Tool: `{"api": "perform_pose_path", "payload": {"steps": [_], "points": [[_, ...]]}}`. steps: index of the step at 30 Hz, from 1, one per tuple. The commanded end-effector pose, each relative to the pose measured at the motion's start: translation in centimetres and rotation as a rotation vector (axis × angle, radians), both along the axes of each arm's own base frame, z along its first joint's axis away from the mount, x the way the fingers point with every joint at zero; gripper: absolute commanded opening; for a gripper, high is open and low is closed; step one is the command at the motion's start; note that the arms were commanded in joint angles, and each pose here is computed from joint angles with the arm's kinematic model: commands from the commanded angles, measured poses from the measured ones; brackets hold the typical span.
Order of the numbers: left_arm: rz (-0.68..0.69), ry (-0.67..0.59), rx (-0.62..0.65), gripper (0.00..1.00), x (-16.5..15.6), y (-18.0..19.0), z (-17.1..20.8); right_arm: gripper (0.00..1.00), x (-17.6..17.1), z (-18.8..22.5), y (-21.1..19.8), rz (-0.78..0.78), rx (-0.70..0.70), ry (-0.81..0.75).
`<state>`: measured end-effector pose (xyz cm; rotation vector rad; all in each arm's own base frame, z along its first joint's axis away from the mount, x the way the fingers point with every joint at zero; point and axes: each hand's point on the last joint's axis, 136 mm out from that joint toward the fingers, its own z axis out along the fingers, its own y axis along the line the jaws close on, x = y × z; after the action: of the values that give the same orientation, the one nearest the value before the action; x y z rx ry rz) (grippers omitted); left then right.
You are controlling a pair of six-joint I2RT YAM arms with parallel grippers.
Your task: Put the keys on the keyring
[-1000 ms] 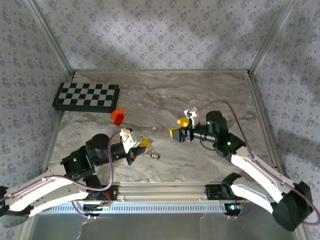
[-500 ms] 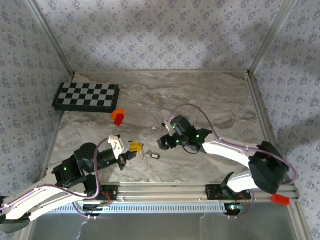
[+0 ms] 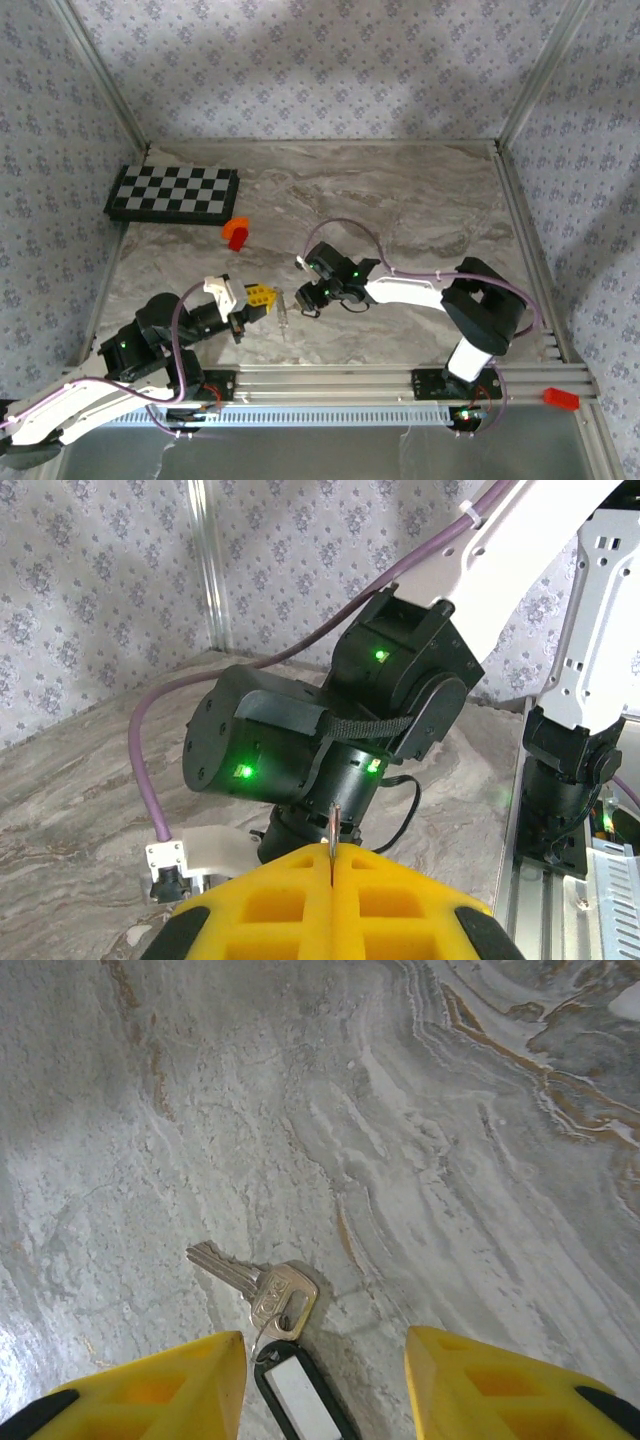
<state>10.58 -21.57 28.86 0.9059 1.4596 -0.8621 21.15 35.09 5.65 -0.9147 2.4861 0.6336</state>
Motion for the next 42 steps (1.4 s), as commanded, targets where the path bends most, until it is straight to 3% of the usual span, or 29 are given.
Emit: {"api": "perform_pose_path", "payload": {"steps": [1, 10, 29, 42], "points": [[-0.011, -0.034, -0.048, 0.0, -0.3, 0.0, 1.5, 0.46, -0.5, -0.1, 1.2, 0.035, -0.008, 0.021], [0.001, -0.034, -0.044, 0.0, -0.1, 0.1, 1.4, 0.41, -1.9, -1.2, 2.3, 0.1, -0.043, 0.049], [0.004, -0.035, -0.049, 0.0, -0.1, 0.3, 1.5, 0.18, -2.6, -2.3, 1.8, 0.126, -0.1, 0.053], [0.004, -0.033, -0.048, 0.0, -0.2, 0.3, 1.5, 0.11, -2.4, -2.4, 1.0, 0.126, -0.115, 0.054]]}}
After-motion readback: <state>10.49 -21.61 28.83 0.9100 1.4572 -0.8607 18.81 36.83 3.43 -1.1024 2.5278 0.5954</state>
